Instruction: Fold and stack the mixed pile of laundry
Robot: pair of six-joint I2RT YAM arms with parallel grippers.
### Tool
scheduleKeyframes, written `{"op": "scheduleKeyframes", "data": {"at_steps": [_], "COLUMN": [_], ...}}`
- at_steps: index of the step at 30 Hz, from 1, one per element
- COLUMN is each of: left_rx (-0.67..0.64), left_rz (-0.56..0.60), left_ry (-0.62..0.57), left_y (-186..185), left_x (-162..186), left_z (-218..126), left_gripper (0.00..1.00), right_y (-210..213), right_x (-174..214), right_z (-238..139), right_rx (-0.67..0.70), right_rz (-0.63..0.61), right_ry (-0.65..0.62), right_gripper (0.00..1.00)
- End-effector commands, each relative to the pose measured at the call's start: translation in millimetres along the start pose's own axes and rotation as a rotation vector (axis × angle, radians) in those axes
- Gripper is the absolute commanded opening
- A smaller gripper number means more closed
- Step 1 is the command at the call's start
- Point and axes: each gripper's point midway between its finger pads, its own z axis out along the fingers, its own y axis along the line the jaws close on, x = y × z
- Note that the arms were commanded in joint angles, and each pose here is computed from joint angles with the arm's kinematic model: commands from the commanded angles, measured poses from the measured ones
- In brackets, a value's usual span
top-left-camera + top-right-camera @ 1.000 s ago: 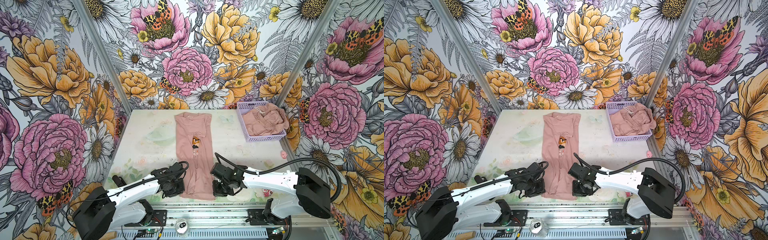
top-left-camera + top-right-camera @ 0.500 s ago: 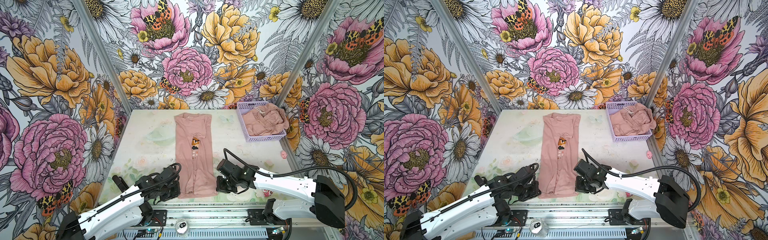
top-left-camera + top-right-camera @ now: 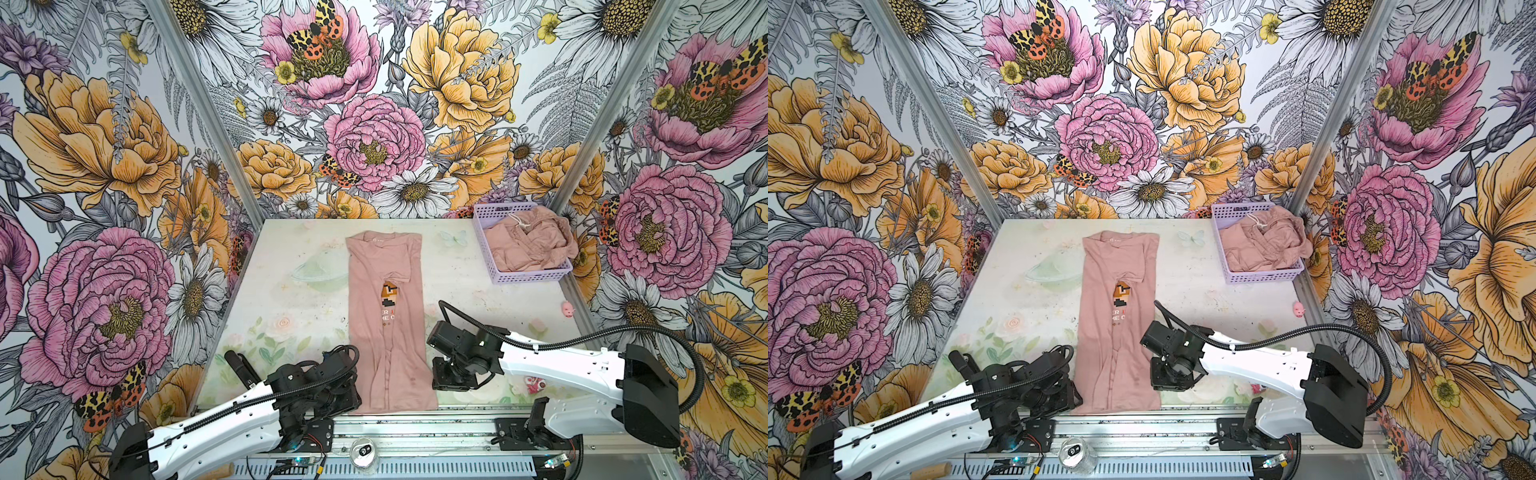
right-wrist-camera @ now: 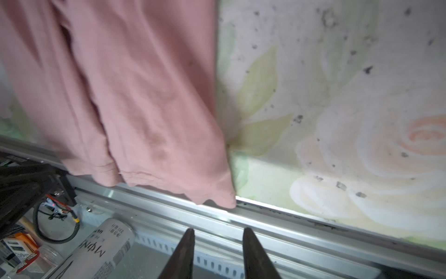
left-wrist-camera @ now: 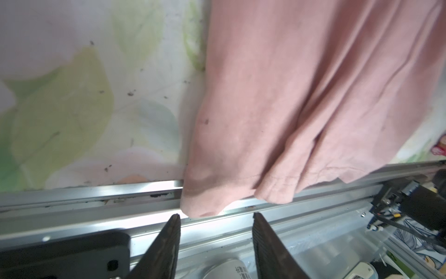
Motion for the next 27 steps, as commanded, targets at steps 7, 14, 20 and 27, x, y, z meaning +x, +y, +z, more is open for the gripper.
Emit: {"op": "scheduleKeyframes", "data": {"at_steps": [7,14,20,27], "left_rx": [0.022,0.002,-0.001,-0.002], "left_rz": [-0.098,-0.192,-0.232,-0.253], "left_ry": [-0.061,-0.06,-0.058,-0.04], "left_y": [-4,8,18,25], "left_x": [-28,-38,-31,-24], "left_z": [-1,-1,-3,0], "left_gripper": [0.54,0.54,0.54,0.54], "right_y": [106,147,149,130], "right_x": [-30,-23,-17,-14], "right_z": [8,55,82,87], "right_rx": [-0.134,-0.145,-0.048,0.179], "right_rz": [-0.26,-0.335,-0.349,-0.416], "right_ry": [-0.002,0.092,0.168,0.21], "right_gripper": [0.45,0.44,0.47,0.5]}}
